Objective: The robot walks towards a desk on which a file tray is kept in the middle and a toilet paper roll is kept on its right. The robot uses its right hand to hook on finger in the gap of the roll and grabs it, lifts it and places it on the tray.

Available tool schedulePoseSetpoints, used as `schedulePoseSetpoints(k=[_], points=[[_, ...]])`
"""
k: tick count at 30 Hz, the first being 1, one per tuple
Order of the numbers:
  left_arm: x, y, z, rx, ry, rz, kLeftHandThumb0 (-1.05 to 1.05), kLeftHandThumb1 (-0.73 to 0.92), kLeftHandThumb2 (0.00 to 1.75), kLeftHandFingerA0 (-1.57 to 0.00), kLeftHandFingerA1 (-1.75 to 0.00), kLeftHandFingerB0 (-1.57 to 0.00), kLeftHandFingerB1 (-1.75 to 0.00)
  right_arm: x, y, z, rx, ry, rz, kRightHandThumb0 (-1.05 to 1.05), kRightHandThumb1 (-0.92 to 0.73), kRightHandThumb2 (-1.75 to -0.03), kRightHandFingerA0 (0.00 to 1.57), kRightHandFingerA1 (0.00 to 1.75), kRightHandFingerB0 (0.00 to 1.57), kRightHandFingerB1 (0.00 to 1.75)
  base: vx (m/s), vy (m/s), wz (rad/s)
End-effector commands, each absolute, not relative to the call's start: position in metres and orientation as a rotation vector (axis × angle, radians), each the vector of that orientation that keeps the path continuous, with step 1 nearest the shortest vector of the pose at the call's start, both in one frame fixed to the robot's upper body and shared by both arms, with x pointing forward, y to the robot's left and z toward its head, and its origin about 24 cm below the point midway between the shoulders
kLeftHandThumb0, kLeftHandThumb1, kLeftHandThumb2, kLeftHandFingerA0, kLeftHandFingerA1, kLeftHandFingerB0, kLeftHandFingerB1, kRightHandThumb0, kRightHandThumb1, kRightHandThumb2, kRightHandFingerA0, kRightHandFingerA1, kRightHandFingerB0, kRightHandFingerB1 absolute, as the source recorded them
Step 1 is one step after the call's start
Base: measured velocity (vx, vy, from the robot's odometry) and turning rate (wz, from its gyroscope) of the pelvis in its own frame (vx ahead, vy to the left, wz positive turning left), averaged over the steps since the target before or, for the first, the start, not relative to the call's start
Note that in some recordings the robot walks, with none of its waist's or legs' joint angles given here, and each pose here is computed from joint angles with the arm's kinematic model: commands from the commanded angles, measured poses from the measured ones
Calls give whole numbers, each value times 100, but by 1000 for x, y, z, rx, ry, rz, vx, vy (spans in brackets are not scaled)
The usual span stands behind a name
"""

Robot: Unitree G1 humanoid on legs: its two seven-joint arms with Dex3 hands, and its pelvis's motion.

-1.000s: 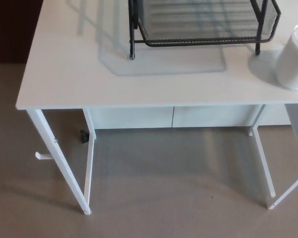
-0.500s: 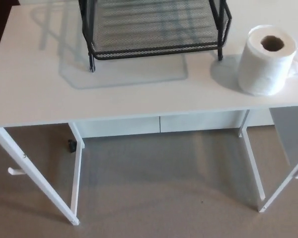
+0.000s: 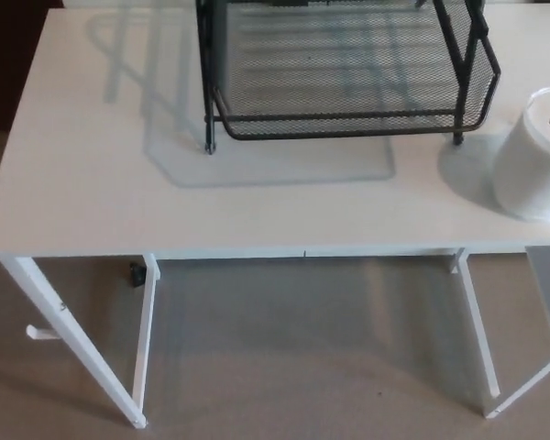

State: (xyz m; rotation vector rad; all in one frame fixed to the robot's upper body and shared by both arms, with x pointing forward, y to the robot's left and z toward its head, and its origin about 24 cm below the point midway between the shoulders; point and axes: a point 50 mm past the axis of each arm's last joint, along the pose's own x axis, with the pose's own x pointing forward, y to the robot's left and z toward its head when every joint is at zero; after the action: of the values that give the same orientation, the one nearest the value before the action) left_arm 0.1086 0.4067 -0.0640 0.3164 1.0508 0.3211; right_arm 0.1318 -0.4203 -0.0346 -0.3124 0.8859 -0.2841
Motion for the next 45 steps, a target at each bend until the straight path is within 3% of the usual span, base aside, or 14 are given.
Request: schedulePoseSetpoints(k=[1,8,14,15,17,18,25,27,28,33,34,37,38,45], points=[[109,411,-60,332,1052,320,-105,65,111,-33,-81,-13,-68,130,-425,-30,-389,880,-286,-73,-57,-88,17,45,9,39,70,-65,14],[112,410,-61,342,1057,329,-105,91,70,-32,-90,-14,-72,131,-424,-32,-367,878,-310,-74,-56,-88,21,45,10,39,89,-165,0],[107,411,-61,330,1064,325,-105,65,112,-35,-80,-14,-67,132,-425,-32,-364,894,-294,-75,-57,-87,15,42,10,38,67,46,-5],[107,411,-61,336,1063,322,-105,92,70,-33,-90,-16,-73,132,-425,-31,-367,895,-291,-76,-57,-87,14,43,9,38,63,139,-8],[107,412,-60,315,1043,346,-100,67,124,-51,-88,0,-61,131,-425,-30,-250,823,-339,-70,-52,-84,20,47,9,38,89,182,-8],[104,413,-60,309,1047,350,-105,91,70,-31,-92,-6,-77,130,-425,-31,-228,818,-343,-67,-52,-79,15,44,9,38,55,302,49],[96,422,-55,221,1015,459,-105,63,109,-30,-83,-9,-65,134,-441,-11,-171,753,-465,-71,-53,-87,21,48,4,31,68,143,3],[96,423,-53,234,1009,454,-105,91,69,-30,-93,-5,-69,138,-447,-2,-95,670,-525,-68,-50,-84,18,47,4,32,61,15,9],[98,423,-53,218,1001,459,-105,65,114,-32,-83,-11,-63,141,-450,5,-80,630,-539,-68,-52,-84,16,47,6,31,53,10,8],[95,424,-52,192,986,460,-105,66,117,-31,-81,-6,-58,152,-458,23,24,522,-614,-64,-49,-82,22,54,11,40,0,0,0],[93,424,-52,191,989,459,-105,90,69,-29,-95,0,-70,152,-458,23,40,520,-624,-65,-48,-80,20,51,10,39,0,0,0],[92,424,-52,188,984,449,-105,66,118,-32,-81,0,-54,152,-458,24,55,511,-638,-64,-48,-80,18,51,12,40,0,0,0],[92,425,-51,189,979,448,-105,90,69,-26,-93,0,-65,149,-458,22,23,523,-627,-60,-62,-60,16,40,14,27,0,0,0],[93,426,-49,168,953,455,-105,64,112,-25,-83,0,-55,148,-457,23,13,475,-633,-68,-49,-80,28,69,7,37,0,0,0]])
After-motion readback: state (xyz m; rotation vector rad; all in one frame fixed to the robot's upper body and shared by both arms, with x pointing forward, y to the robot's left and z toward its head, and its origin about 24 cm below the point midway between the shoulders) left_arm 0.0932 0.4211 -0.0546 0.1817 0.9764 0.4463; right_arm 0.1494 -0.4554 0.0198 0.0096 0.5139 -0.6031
